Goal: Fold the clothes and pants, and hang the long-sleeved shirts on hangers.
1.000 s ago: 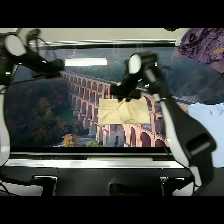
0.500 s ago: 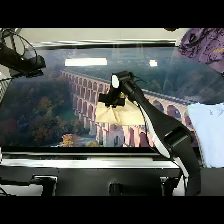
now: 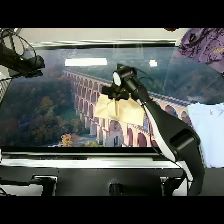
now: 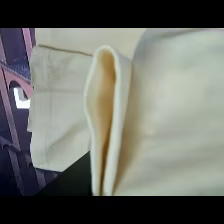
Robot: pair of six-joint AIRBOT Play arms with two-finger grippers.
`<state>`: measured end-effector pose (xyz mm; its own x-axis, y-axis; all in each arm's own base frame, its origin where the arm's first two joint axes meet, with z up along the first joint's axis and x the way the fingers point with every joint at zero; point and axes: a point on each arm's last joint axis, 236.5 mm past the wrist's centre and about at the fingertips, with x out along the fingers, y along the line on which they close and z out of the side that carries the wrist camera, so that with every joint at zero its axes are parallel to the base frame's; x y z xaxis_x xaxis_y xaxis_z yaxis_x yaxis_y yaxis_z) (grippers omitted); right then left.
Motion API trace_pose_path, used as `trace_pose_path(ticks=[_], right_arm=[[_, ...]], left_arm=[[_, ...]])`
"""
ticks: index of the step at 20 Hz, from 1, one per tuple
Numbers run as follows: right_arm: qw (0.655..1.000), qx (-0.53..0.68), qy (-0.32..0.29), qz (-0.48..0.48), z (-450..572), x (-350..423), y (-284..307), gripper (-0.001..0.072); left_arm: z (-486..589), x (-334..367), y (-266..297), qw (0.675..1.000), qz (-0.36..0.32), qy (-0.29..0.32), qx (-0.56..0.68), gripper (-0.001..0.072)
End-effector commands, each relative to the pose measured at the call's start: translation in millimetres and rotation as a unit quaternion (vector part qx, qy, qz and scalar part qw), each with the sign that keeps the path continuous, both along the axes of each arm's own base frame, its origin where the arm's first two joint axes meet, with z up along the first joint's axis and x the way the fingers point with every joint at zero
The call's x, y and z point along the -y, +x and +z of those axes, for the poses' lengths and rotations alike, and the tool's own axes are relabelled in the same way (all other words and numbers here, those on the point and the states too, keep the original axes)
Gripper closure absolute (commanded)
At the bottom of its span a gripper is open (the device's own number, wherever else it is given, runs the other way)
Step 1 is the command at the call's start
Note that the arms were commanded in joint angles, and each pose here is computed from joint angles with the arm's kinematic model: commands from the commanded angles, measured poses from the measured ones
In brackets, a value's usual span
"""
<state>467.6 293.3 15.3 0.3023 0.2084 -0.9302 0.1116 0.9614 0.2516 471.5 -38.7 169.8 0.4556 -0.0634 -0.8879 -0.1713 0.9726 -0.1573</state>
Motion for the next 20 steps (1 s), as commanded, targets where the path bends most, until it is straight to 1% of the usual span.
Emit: trace_pose_path(ticks=[1, 4, 6, 8, 12, 16, 20], right_arm=[[0.998, 0.048, -0.007, -0.044, 29, 31, 23, 0.0675], [0.998, 0.043, 0.002, -0.042, 17, 26, 29, 0.0674], [0.999, 0.01, 0.046, -0.027, 0, 0, 21, 0.0674], [0.997, -0.017, 0.075, -0.009, -7, -17, 10, 0.0674], [0.997, -0.026, 0.073, 0.001, 5, -14, 0, 0.0674], [0.993, -0.074, 0.083, 0.024, 7, -21, -27, 0.0674], [0.994, -0.07, 0.086, 0.022, 6, -22, -24, 0.0674]], left_arm=[[0, -1, 0, 1.0, 0.001, 0.0, 0.001, 0.0686], [-8, -1, 0, 1.0, 0.001, 0.0, -0.008, 0.0686], [-14, -1, -2, 1.0, 0.001, 0.001, -0.017, 0.0686], [-15, -1, -2, 1.0, 0.001, 0.001, -0.016, 0.0686], [-15, -1, -2, 1.0, 0.001, 0.001, -0.016, 0.0686], [-15, -1, -1, 1.0, 0.001, 0.001, -0.016, 0.0686], [-15, -1, -1, 1.0, 0.001, 0.001, -0.015, 0.0686]])
